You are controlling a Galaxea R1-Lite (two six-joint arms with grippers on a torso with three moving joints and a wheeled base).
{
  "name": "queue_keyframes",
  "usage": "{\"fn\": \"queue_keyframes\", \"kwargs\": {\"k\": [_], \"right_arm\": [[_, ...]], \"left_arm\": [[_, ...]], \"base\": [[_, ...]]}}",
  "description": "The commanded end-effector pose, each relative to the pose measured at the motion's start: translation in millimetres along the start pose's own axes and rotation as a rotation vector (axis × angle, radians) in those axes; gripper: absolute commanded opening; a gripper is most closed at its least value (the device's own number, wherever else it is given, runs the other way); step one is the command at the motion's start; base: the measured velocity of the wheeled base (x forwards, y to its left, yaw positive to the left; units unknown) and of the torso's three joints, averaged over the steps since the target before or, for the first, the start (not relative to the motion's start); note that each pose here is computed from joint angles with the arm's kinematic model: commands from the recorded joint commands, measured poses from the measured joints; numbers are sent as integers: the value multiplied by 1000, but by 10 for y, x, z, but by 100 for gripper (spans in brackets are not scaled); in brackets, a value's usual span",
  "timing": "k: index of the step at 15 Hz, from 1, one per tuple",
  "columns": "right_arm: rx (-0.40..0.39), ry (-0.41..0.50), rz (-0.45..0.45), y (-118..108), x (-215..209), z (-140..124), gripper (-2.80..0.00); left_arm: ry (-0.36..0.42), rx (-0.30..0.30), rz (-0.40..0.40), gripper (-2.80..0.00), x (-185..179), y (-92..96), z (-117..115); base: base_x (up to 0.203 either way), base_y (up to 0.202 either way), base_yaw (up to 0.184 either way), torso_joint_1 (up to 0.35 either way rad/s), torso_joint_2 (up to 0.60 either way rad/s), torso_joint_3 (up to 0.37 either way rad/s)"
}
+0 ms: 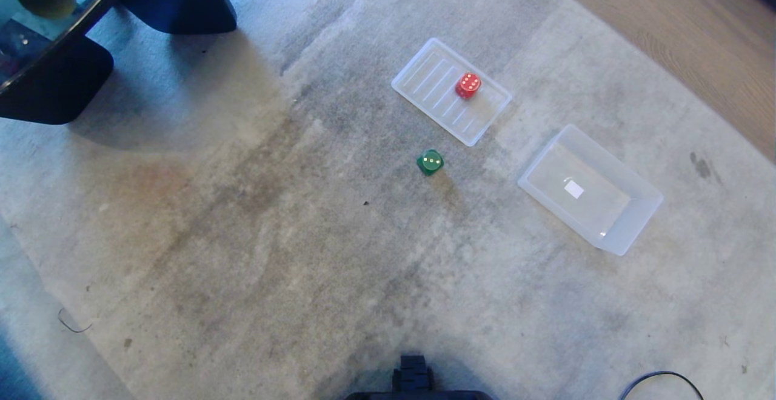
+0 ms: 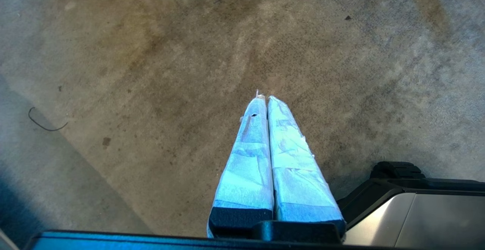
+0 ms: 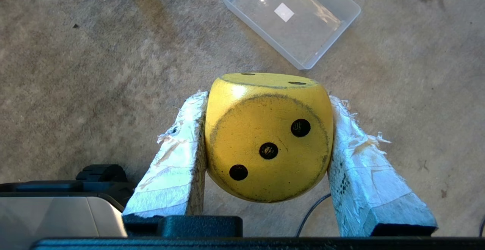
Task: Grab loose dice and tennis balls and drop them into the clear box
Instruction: Put the toys in the box
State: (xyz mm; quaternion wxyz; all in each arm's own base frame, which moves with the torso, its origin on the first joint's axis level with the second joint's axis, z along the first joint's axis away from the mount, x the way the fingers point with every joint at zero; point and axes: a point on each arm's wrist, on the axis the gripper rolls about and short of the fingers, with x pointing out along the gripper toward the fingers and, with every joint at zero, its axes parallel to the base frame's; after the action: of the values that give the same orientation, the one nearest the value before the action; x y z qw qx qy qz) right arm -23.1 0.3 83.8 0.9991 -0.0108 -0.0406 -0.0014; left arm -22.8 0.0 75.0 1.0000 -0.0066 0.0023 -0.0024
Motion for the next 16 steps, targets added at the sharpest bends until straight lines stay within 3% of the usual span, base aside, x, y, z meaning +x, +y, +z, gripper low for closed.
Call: {"fn": "queue_keyframes", "kwargs": {"k": [1,16], "right_arm": [[0,31,1,2,18,-90,-280],[0,31,1,2,18,-90,-280]], "left_arm": [[0,-1,0,-280,0,0,0],[0,-18,8,-280,0,2,0]], "base": [[0,0,0,0,0,0],[0,0,0,0,0,0]]}}
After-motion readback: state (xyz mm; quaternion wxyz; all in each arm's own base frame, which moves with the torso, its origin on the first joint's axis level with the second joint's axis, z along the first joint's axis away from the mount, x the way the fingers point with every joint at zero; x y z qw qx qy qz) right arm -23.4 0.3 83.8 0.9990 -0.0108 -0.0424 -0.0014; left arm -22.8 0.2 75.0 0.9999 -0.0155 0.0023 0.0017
